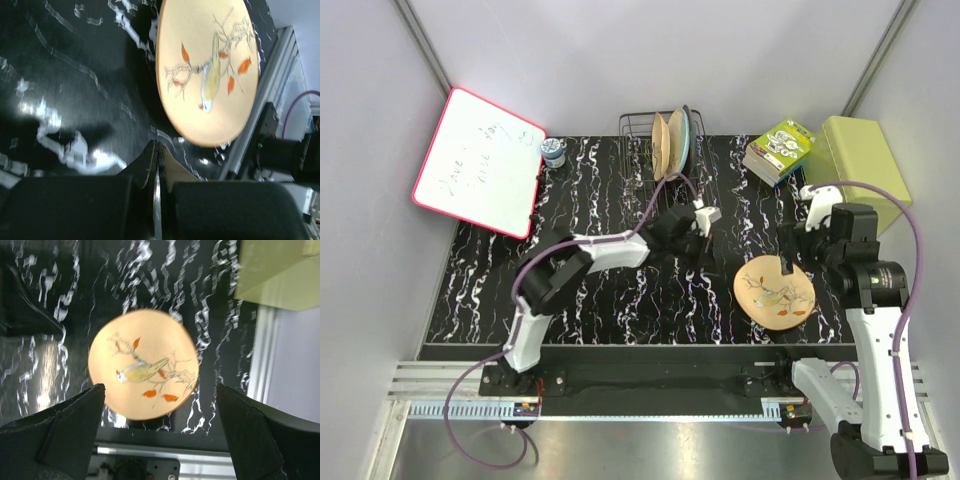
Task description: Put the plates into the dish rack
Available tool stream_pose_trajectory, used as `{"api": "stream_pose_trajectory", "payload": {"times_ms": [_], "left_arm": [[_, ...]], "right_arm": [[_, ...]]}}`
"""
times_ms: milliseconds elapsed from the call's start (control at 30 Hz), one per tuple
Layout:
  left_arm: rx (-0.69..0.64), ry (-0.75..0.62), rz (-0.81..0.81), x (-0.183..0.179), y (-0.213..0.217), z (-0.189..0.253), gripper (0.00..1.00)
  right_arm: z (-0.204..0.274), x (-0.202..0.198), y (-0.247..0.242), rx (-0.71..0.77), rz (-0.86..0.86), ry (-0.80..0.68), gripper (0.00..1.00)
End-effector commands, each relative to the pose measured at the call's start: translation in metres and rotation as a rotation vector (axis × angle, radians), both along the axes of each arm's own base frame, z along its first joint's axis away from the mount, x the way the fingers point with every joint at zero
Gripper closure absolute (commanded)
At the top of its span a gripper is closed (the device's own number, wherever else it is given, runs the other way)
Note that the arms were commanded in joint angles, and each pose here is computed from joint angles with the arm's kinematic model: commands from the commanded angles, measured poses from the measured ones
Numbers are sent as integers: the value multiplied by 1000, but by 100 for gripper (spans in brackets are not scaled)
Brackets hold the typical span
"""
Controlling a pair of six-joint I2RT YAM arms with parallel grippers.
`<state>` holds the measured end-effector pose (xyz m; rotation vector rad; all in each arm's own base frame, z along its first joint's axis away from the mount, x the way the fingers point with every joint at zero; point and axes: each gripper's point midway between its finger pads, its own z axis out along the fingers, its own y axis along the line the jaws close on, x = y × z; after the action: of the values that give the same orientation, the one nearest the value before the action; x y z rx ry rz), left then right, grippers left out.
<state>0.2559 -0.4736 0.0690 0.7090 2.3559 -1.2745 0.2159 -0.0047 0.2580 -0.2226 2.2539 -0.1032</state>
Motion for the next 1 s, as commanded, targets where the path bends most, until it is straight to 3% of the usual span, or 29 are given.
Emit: {"api": "stream_pose_trajectory", "payload": {"times_ms": [0,33,67,167,300,400,500,600,967], "left_arm": [[-19,-97,-76,-12,27,36,100],[-3,-123,-94,-14,32,35,95],[9,-133,-97,-17,37,32,69],[14,-187,-105,-21,43,39,41],[11,-177,-118,-27,23,37,31],[4,-146,-127,-31,-1,31,31],[-4,-102,-105,-29,-23,22,31],[-4,-18,-76,-29,-36,4,31],[-34,12,-36,-30,-81,-13,37]], "right_arm": [[-35,-12,17,-5,183,151,1],[-40,-10,15,-20,182,171,1],[-46,-7,10,-34,168,192,1],[-53,-4,1,-59,128,230,1],[-58,3,-31,-137,-92,271,1],[-57,3,-52,-168,-216,287,1],[-41,12,-55,-146,-270,210,1],[-24,22,-46,-79,-264,153,1],[-19,19,-41,-43,-273,152,2]]}}
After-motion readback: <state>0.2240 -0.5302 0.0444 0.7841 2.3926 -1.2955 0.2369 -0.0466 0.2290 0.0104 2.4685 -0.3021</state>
